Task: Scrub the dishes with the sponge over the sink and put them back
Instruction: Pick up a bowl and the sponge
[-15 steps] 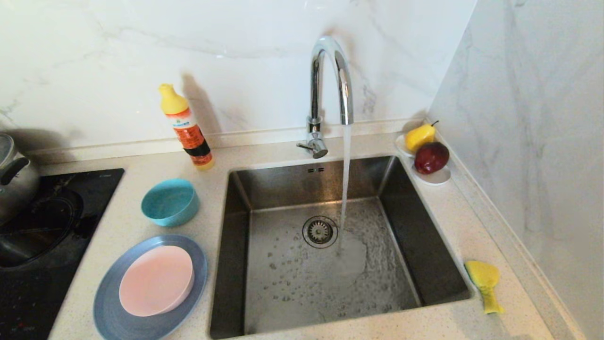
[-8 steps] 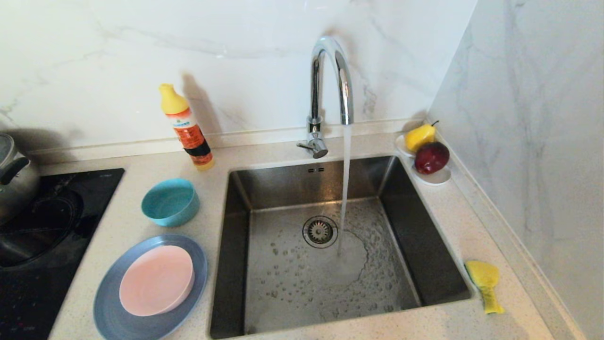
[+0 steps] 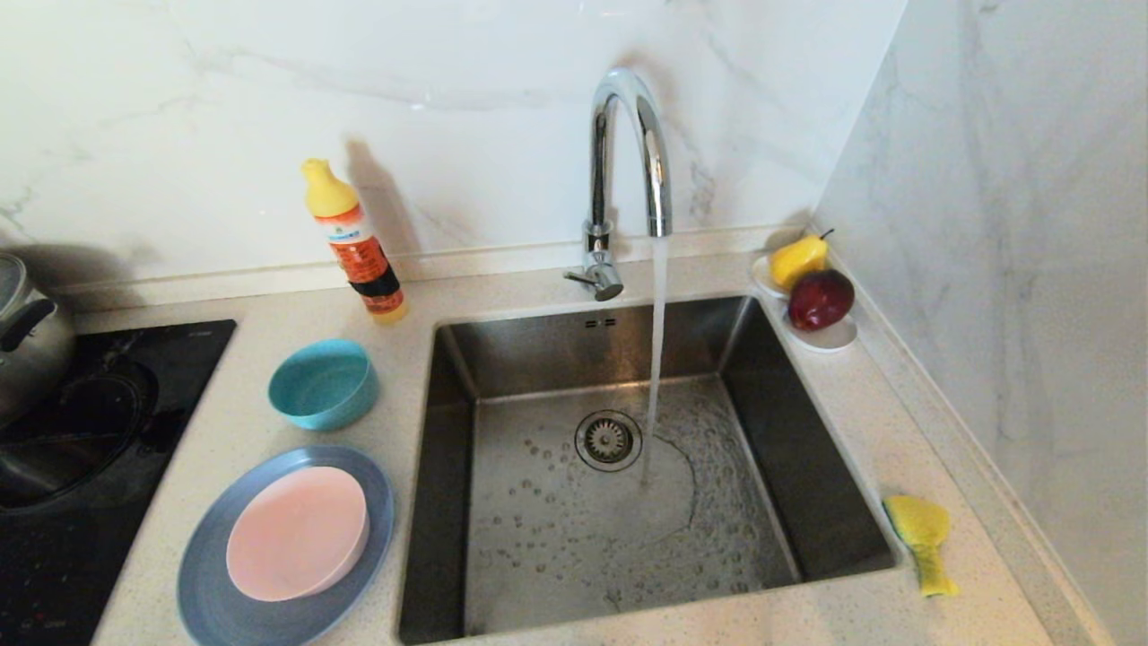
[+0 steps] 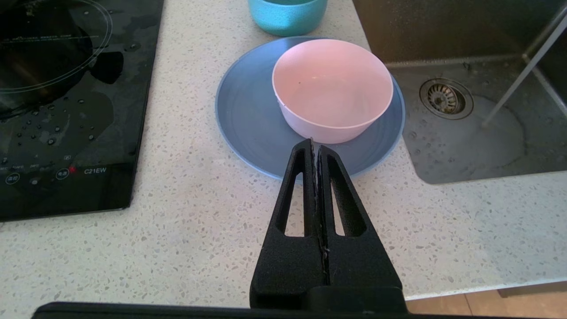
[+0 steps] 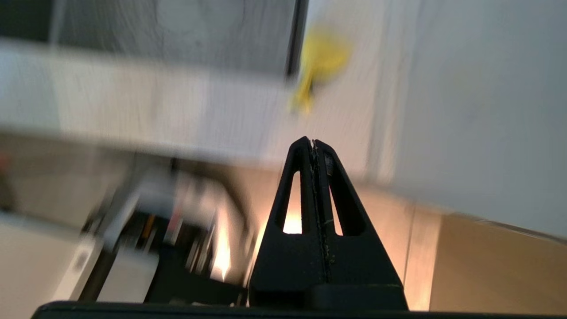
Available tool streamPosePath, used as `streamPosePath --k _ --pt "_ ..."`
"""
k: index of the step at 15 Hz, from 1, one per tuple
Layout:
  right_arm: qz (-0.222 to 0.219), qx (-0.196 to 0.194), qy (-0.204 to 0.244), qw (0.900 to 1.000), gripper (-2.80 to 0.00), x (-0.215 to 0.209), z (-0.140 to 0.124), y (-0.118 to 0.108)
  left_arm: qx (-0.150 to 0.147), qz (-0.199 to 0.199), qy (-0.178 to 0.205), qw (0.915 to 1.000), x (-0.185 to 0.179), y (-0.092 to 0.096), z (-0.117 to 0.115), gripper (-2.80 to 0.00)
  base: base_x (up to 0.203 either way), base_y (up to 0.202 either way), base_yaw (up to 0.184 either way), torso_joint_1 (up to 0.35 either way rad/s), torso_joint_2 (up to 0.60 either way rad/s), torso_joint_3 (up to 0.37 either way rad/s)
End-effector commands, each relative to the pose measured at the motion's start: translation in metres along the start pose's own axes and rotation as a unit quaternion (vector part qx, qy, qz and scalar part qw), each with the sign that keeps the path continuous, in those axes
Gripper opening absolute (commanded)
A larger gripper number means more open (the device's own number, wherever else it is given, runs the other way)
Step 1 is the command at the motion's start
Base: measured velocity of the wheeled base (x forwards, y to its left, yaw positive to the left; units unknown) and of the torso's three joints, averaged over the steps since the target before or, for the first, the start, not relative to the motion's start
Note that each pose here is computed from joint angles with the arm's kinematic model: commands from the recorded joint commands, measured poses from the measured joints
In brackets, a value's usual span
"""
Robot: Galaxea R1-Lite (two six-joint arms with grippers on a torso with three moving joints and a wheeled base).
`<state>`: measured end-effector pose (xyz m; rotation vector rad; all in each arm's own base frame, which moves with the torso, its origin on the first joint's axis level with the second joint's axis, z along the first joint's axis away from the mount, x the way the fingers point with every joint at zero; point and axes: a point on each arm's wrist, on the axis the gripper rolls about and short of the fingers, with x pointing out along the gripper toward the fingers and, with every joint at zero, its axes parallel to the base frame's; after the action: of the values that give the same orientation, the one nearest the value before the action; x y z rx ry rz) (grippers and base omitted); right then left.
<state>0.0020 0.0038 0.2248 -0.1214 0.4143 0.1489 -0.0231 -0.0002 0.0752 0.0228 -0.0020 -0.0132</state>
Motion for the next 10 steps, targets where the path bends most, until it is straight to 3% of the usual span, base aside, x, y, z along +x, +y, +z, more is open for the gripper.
streamPosePath --k 1,5,7,10 --pt "0.021 0.021 0.127 0.991 -2.80 0.043 0.021 -0.012 0.000 0.000 0.002 1.0000 0.000 0.000 0.000 -2.80 0.000 0.000 0.000 0.000 0.00 0.000" --pt "0.054 0.061 0.251 0.965 -2.80 0.085 0.020 -0.014 0.000 0.000 0.002 1.0000 0.000 0.000 0.000 -2.80 0.000 0.000 0.000 0.000 0.00 0.000" --pt "0.081 0.077 0.281 0.953 -2.80 0.100 0.015 -0.005 0.000 0.000 0.002 1.0000 0.000 0.000 0.000 -2.80 0.000 0.000 0.000 0.000 0.00 0.000" --pt "0.062 0.111 0.305 0.944 -2.80 0.130 0.008 -0.001 0.000 0.000 0.002 1.0000 0.000 0.000 0.000 -2.80 0.000 0.000 0.000 0.000 0.00 0.000"
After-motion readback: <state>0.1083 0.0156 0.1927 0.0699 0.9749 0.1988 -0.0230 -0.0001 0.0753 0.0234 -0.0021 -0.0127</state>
